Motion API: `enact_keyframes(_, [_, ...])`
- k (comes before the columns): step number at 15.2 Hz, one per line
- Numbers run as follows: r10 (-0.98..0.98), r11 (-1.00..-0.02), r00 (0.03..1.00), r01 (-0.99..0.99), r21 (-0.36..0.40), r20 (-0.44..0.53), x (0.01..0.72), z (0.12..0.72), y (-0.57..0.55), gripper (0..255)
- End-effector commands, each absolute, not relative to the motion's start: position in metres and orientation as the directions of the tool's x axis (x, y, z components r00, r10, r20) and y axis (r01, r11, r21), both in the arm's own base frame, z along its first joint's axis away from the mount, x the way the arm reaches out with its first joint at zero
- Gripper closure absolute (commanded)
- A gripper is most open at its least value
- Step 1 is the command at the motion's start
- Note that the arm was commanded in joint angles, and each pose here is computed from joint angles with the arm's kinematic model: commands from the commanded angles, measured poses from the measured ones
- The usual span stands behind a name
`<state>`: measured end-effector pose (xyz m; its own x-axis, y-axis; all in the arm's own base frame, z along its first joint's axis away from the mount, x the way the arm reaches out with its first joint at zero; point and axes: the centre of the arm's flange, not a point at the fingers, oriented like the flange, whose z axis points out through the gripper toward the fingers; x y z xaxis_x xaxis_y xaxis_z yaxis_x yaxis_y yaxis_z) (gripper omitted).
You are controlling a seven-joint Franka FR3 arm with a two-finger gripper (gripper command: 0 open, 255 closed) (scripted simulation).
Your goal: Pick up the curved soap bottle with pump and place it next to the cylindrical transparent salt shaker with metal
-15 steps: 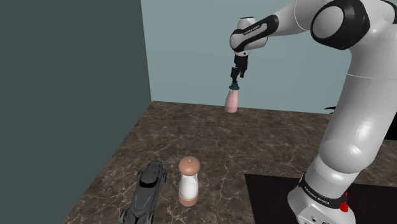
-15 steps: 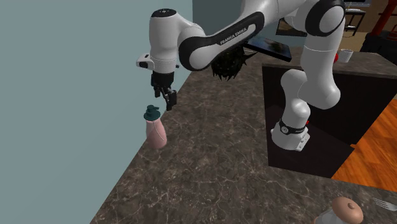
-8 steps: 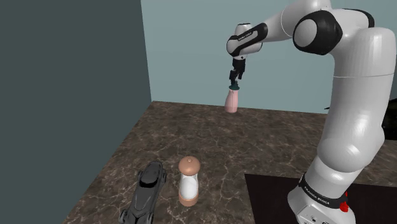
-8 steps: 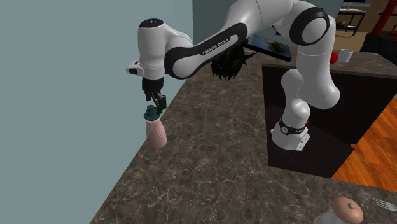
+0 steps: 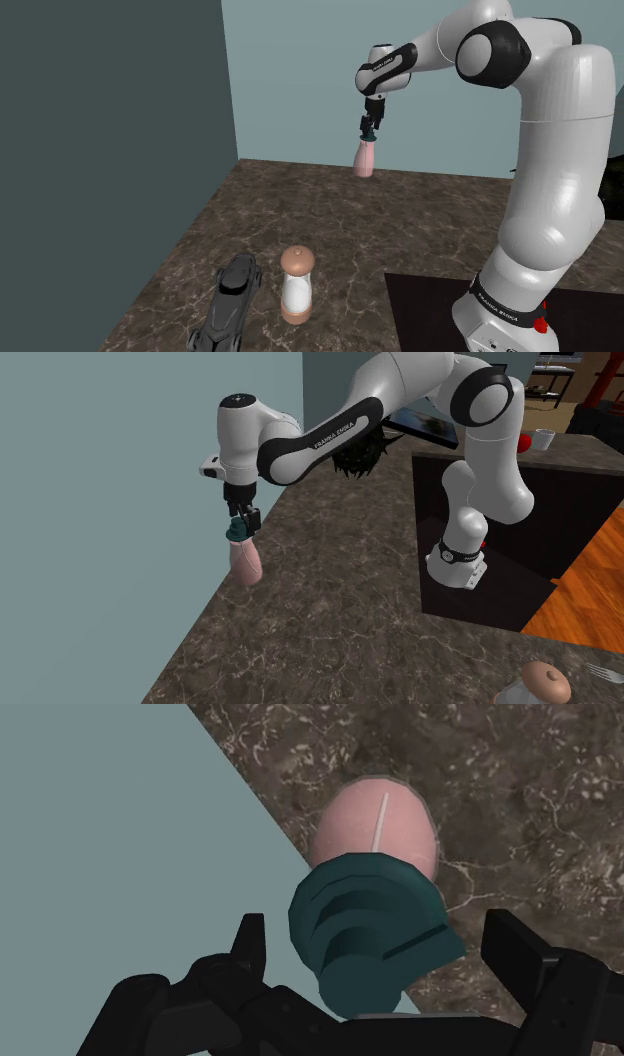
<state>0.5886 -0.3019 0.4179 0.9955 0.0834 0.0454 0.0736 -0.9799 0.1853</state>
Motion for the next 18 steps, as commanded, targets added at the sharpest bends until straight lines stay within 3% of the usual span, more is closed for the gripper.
enact_keyframes(1, [0.083, -0.98, 0.995, 0.074, 0.185, 0.046, 0.589, 0.418, -0.302, 0])
enact_keyframes(3, [0.083, -0.98, 0.995, 0.074, 0.185, 0.046, 0.589, 0.418, -0.302, 0])
enact_keyframes(4, [0.083, -0.98, 0.995, 0.074, 0.185, 0.046, 0.589, 0.418, -0.302, 255])
enact_keyframes(18, [0.083, -0.98, 0.995, 0.074, 0.185, 0.046, 0.589, 0.444, -0.302, 255])
